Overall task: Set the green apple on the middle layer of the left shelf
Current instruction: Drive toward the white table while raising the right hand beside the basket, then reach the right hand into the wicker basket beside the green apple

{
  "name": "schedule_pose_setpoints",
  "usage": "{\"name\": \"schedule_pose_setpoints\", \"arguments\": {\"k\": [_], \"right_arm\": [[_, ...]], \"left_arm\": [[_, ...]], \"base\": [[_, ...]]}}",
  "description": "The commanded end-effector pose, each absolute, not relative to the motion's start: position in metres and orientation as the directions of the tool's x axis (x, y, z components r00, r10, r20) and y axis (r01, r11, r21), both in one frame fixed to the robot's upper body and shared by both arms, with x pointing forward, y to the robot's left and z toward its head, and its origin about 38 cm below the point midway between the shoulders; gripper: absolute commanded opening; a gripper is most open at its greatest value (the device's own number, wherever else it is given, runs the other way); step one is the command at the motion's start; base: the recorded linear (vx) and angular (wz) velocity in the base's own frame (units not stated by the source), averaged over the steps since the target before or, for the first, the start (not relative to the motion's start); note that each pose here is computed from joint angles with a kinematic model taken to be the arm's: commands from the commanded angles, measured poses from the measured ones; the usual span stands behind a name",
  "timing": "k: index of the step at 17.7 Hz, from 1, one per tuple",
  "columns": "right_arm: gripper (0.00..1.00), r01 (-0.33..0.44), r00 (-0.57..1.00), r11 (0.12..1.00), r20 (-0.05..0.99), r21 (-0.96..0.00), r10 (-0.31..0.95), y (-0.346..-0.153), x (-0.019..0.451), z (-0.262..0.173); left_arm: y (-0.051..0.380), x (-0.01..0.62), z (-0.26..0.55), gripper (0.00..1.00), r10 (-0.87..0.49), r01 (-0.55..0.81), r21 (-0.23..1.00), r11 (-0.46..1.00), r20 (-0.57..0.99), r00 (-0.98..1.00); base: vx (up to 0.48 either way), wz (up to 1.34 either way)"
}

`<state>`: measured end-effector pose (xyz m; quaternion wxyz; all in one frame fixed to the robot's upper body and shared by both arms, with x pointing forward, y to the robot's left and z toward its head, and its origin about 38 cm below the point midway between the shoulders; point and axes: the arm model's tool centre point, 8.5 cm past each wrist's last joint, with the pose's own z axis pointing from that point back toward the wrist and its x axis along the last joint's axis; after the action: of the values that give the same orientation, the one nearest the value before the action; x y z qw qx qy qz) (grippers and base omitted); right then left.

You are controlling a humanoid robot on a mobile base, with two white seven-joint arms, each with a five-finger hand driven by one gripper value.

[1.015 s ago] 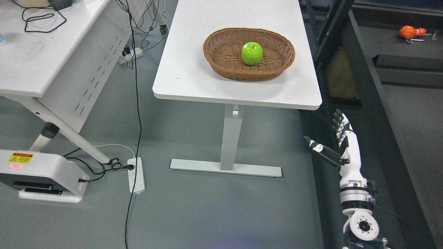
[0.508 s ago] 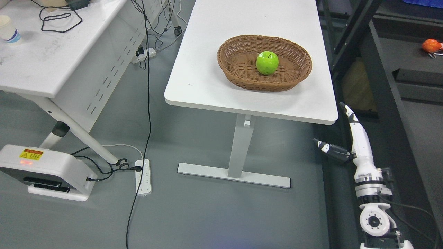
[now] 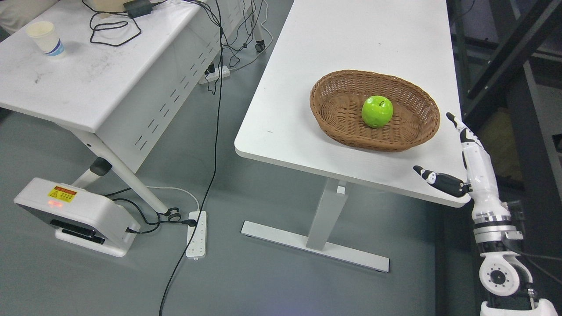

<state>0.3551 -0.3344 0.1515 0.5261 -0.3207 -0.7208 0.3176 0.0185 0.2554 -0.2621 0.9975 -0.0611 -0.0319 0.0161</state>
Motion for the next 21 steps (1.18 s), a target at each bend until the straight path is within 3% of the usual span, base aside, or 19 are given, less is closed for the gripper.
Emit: {"name": "schedule_pose_setpoints", "arguments": {"k": [1, 5, 12, 16, 21], "right_arm": [[1.0, 0.139, -0.236, 0.556, 0.517, -0.82, 0.823, -0.346, 0.358, 0.162], [1.0, 0.093, -0.257, 0.561, 0.524, -0.823, 0.812, -0.334, 0.362, 0.159], [1.0, -0.119, -0.339, 0.587, 0.588, -0.801, 0.734, -0.254, 0.365, 0.122], [1.0, -0.183, -0.312, 0.523, 0.554, -0.833, 0.772, -0.254, 0.376, 0.105], [1.0, -0.176, -0.293, 0.444, 0.477, -0.879, 0.828, -0.266, 0.391, 0.107]], "left_arm": [[0.267, 0.013, -0.261, 1.0, 0.036, -0.03, -0.106, 0.994, 0.053, 0.998], [0.267, 0.013, -0.261, 1.0, 0.036, -0.03, -0.105, 0.994, 0.053, 0.998], [0.267, 0.013, -0.261, 1.0, 0.036, -0.03, -0.106, 0.994, 0.053, 0.998], [0.267, 0.013, -0.261, 1.0, 0.036, -0.03, -0.105, 0.994, 0.053, 0.998], [0.267, 0.013, -0.261, 1.0, 0.036, -0.03, -0.105, 0.994, 0.053, 0.998]], "base": [[0.196, 0.16], [0.198, 0.06], [0.179, -0.01], [0.146, 0.03], [0.087, 0.03]]}}
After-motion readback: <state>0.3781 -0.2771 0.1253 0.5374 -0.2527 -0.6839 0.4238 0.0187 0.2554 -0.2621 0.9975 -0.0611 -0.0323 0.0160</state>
